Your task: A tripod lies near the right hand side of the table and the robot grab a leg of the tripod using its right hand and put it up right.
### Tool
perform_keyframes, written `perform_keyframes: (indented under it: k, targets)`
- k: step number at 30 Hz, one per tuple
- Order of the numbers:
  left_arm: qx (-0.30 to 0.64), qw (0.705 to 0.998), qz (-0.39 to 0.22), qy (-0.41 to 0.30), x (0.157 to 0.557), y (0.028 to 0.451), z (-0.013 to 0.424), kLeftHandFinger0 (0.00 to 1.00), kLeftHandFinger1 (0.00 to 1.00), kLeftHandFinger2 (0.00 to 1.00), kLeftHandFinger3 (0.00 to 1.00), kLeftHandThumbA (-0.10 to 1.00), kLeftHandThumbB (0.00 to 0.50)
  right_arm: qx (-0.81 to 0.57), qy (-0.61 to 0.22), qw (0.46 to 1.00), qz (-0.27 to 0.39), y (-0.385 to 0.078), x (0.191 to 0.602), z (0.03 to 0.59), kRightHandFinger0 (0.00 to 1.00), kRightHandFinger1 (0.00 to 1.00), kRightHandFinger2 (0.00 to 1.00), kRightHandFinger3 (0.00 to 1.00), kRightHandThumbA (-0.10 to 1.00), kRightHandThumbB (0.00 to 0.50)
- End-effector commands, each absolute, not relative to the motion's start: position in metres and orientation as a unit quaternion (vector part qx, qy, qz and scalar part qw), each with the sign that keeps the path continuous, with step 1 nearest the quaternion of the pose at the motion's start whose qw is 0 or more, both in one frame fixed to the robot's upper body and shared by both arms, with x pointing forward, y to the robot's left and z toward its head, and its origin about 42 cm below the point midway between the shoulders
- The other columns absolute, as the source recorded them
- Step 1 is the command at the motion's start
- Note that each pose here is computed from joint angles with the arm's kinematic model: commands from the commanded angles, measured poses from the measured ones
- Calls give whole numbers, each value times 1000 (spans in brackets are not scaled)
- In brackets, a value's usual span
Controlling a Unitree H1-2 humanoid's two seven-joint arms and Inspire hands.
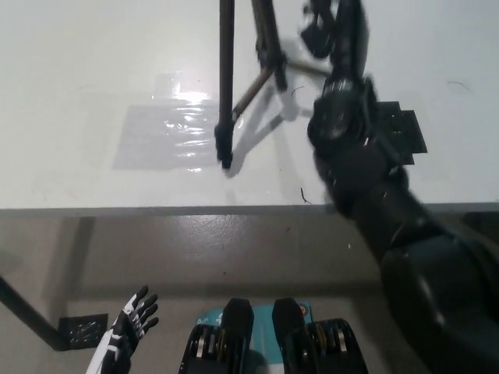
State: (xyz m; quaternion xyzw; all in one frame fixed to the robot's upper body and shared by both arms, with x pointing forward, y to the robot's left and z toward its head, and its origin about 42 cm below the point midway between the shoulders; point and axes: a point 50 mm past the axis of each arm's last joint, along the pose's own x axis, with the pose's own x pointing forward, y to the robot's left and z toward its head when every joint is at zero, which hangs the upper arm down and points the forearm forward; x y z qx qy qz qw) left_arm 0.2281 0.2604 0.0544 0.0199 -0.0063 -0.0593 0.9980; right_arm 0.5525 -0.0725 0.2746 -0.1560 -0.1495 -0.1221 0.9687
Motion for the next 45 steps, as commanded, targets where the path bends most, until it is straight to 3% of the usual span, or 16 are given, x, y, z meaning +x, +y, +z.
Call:
perform_keyframes:
  k: [1,4,8,11,15,16,17,18,19,20,21,22,24,29,37,45]
  targets:
    - [11,997,-56,-46,226,265,61,1000,1000,1000,1000,1000,258,-87,-250,955,-132,-54,549,311,0,126,583,602,-100,121]
    - [12,997,-53,-45,227,265,60,1000,1000,1000,1000,1000,259,-77,-216,964,-132,-56,544,285,0,86,504,496,-100,108]
    - [21,997,-53,-47,227,265,61,1000,1000,1000,1000,1000,292,-62,-172,973,-138,-61,539,257,0,67,491,477,-100,107]
    - [22,997,-53,-46,225,265,61,1000,1000,1000,1000,1000,298,-62,-147,978,-137,-65,535,240,0,34,462,336,-100,87]
    - [18,997,-53,-46,226,265,60,1000,1000,1000,1000,1000,282,-70,-145,978,-134,-76,535,232,26,233,692,728,-100,118]
    - [17,998,-53,-44,225,265,60,1000,1000,1000,1000,1000,281,-74,-147,979,-120,-78,536,232,129,394,857,921,-38,145]
    - [17,998,-53,-43,225,265,60,1000,1000,1000,1000,1000,281,-81,-151,979,-107,-81,537,233,152,408,800,860,63,153]
    - [17,997,-54,-43,225,265,60,1000,1000,1000,1000,1000,282,-81,-149,981,-92,-82,539,234,277,539,879,954,206,207]
    - [17,997,-56,-44,225,266,60,1000,1000,1000,1000,1000,281,-85,-148,983,-63,-85,542,236,576,787,1000,1000,379,315]
    - [16,997,-55,-44,225,266,59,1000,1000,1000,1000,1000,280,-96,-153,983,-44,-86,543,238,715,915,1000,1000,505,379]
    - [17,997,-55,-45,225,265,59,1000,1000,1000,1000,1000,274,-107,-156,982,-18,-88,545,240,955,1000,1000,1000,591,402]
    - [17,997,-55,-44,225,265,59,1000,1000,1000,1000,1000,274,-117,-157,981,2,-89,546,241,1000,1000,1000,1000,704,450]
    - [20,997,-57,-43,224,265,58,1000,1000,1000,1000,1000,275,-129,-156,979,36,-92,549,244,1000,1000,1000,1000,819,499]
    - [20,997,-58,-41,224,265,58,1000,1000,1000,1000,1000,259,-112,-192,972,78,-96,554,271,1000,1000,1000,1000,959,500]
    - [21,997,-58,-40,223,265,55,1000,1000,1000,1000,1000,280,-63,-286,950,106,-104,539,336,1000,1000,1000,1000,988,500]
    - [21,997,-57,-38,225,265,54,1000,1000,1000,1000,1000,278,1,-443,889,119,-118,479,437,1000,1000,1000,1000,967,500]
